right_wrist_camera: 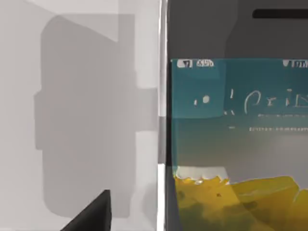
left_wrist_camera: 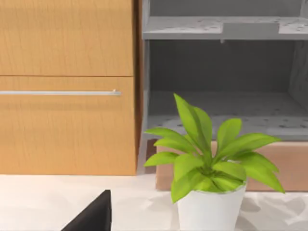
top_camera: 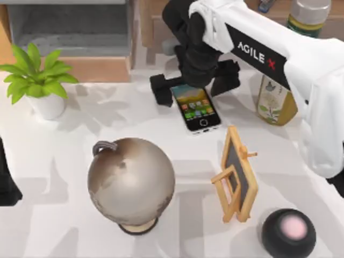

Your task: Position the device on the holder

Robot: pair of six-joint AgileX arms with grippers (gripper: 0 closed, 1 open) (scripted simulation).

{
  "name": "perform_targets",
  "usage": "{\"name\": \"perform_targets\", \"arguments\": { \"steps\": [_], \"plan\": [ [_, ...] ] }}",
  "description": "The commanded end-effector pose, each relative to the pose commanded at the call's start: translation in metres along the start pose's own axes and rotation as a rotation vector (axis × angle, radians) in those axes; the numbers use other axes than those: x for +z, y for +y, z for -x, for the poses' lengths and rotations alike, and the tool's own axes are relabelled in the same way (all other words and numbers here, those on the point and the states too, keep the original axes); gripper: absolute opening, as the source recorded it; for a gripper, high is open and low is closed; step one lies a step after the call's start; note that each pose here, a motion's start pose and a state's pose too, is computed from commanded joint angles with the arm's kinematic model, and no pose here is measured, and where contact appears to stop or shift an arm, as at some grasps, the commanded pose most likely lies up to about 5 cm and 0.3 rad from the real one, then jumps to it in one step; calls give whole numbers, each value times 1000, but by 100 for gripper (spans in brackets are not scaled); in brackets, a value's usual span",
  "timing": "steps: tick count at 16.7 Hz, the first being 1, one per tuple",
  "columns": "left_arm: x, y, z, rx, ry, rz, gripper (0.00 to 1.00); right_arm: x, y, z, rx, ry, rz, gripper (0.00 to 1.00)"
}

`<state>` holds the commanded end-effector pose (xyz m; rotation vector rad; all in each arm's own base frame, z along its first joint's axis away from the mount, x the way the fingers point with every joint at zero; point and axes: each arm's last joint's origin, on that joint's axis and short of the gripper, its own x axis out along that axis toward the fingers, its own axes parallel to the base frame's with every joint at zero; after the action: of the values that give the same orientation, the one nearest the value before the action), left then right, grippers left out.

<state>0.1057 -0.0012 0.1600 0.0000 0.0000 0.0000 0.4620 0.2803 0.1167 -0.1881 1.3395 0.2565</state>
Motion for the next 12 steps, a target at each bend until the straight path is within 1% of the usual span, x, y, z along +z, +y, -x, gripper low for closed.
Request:
{"name": "perform_targets", "arguments": {
  "steps": [2, 6, 12],
  "plan": [
    [0, 0, 0, 0, 0, 0, 100, -1, -1, -21, -1, 2, 0, 100],
    [0, 0, 0, 0, 0, 0, 100, -2, -1, -25, -1, 4, 0, 100],
    [0, 0, 0, 0, 0, 0, 100, -2, -1, -25, -1, 4, 0, 55]
  ]
}}
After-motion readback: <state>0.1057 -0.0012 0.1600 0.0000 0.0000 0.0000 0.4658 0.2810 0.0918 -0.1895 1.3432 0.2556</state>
